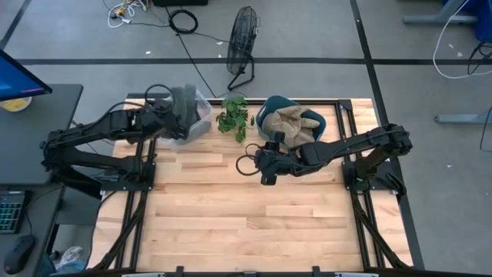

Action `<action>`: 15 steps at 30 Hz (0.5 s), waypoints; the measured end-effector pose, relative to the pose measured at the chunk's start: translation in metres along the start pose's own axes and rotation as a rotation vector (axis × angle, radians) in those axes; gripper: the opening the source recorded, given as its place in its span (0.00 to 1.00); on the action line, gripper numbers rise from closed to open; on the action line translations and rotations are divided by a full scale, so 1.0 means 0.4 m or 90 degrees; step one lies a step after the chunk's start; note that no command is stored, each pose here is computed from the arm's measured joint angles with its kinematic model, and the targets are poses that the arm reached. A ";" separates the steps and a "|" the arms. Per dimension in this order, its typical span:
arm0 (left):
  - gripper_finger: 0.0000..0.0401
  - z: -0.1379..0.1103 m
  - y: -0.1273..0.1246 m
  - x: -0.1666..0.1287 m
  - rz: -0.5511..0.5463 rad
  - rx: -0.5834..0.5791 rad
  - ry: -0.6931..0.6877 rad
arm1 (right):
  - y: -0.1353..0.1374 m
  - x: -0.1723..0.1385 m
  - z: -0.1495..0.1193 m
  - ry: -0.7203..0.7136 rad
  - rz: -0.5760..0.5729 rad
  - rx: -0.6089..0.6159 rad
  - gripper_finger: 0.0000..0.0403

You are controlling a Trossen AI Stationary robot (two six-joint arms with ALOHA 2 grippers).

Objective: Pick & Place hat
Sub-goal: Put the gray cap into the transparent bin

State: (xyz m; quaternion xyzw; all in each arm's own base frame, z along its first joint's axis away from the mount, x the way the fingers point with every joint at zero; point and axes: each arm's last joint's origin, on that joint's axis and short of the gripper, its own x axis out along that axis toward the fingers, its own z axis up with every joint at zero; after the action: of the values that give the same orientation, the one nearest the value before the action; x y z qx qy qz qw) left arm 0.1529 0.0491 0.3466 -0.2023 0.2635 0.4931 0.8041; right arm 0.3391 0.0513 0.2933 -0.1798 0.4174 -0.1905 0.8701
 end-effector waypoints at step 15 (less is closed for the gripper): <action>0.06 0.006 0.032 0.065 0.023 -0.107 0.150 | -0.016 0.011 0.002 -0.001 -0.008 -0.044 0.42</action>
State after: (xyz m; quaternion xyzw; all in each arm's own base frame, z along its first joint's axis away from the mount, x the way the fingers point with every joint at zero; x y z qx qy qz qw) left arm 0.1517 0.0738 0.3315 -0.3206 0.3172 0.5009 0.7387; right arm 0.3413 0.0437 0.2938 -0.2123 0.4221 -0.1818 0.8624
